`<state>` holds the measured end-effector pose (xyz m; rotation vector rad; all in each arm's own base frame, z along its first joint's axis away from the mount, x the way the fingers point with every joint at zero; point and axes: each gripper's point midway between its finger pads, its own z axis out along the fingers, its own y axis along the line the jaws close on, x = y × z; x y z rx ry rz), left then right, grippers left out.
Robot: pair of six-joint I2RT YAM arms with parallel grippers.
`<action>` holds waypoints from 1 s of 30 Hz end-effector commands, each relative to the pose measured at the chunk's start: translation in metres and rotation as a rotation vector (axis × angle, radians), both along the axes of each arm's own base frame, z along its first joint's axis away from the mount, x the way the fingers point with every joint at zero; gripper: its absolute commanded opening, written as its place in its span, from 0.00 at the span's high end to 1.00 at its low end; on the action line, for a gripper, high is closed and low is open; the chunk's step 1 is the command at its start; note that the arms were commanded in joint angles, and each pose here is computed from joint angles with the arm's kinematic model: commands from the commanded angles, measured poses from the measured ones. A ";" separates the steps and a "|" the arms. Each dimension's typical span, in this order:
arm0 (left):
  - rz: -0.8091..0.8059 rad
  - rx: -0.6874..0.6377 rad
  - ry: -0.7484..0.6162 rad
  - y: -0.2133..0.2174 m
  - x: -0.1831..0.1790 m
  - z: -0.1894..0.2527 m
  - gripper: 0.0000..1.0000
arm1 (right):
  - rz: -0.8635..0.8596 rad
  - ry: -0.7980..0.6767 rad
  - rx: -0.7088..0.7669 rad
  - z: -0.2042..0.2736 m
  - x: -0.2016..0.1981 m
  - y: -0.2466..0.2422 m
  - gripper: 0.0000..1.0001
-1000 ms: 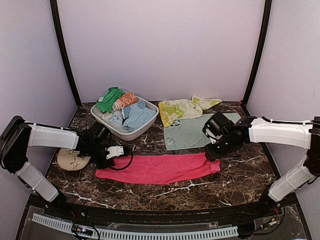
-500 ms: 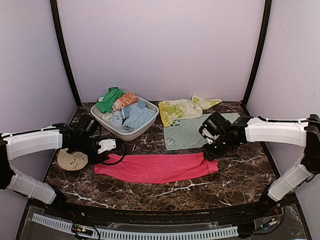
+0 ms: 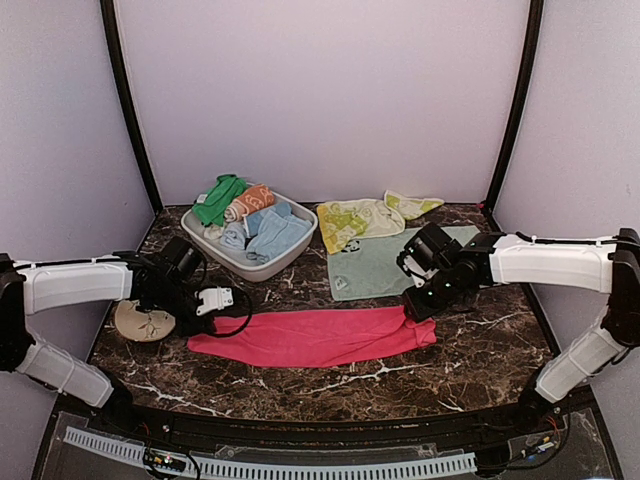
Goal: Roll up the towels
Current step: Adjust the towel at the center of the board.
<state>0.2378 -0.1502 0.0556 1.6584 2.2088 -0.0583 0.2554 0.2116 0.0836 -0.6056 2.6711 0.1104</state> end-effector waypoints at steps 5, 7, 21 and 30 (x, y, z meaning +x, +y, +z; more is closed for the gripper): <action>0.008 -0.004 -0.080 -0.006 0.026 -0.003 0.77 | -0.013 -0.022 0.012 0.005 -0.002 -0.002 0.55; 0.011 -0.001 -0.063 -0.008 0.028 -0.004 0.90 | -0.012 -0.017 0.012 0.004 -0.002 -0.001 0.56; -0.001 -0.031 -0.071 -0.010 0.023 0.026 1.00 | 0.028 -0.032 -0.039 0.004 0.004 -0.004 0.56; 0.019 -0.031 -0.082 -0.008 0.024 0.039 1.00 | 0.073 -0.060 -0.062 0.009 0.005 -0.007 0.55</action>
